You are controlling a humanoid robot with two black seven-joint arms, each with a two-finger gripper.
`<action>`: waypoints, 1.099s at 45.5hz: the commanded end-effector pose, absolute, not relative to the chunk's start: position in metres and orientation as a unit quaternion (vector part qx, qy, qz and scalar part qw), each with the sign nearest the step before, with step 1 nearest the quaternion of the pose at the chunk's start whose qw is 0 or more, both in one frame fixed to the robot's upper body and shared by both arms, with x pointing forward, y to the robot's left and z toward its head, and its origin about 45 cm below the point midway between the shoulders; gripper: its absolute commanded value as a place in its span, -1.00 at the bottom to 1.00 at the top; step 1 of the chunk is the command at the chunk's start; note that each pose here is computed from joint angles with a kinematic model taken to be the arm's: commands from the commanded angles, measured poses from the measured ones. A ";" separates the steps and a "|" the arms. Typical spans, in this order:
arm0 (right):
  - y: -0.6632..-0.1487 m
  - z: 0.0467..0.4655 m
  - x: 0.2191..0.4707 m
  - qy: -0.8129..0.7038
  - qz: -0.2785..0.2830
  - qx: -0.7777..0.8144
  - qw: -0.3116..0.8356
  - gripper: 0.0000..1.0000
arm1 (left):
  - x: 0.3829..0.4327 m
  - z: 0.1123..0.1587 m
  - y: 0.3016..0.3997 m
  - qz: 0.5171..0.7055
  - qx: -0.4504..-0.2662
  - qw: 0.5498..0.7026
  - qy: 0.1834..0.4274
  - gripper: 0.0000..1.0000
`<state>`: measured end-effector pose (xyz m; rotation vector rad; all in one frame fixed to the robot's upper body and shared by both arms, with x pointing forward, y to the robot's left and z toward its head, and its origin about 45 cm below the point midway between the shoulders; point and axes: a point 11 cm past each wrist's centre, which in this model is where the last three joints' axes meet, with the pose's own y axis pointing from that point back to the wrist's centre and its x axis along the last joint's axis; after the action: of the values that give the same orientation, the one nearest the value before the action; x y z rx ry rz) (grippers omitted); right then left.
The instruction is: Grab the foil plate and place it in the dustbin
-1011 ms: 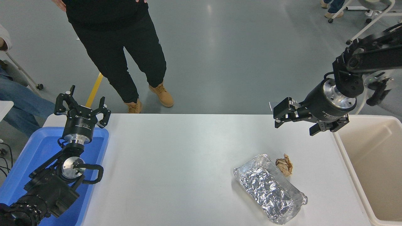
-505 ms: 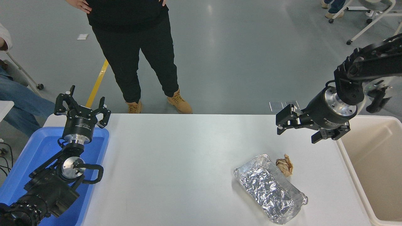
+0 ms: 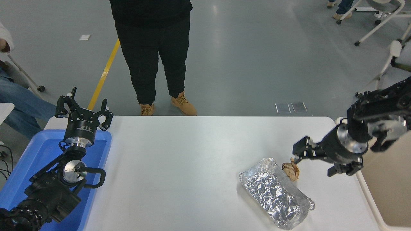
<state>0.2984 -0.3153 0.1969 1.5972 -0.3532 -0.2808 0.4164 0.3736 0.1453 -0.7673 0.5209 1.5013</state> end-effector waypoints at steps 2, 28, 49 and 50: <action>-0.339 0.133 0.243 -0.160 -0.185 0.681 0.690 1.00 | 0.4164 0.1453 0.3732 0.657 -0.336 0.636 0.228 0.98; -0.300 0.093 0.229 -0.229 -0.226 0.709 0.627 1.00 | 0.4159 0.1450 0.3740 0.657 -0.336 0.636 0.228 0.98; -0.297 0.059 0.220 -0.292 -0.202 0.685 0.636 0.88 | 0.4164 0.1454 0.3731 0.656 -0.336 0.636 0.228 0.98; -0.297 0.058 0.220 -0.291 -0.201 0.685 0.636 0.82 | 0.4159 0.1450 0.3740 0.657 -0.336 0.636 0.228 0.98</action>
<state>0.2270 -0.2967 0.0737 1.5961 -0.6138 -0.4751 0.4163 0.3737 0.1454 -0.7673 0.5204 1.4998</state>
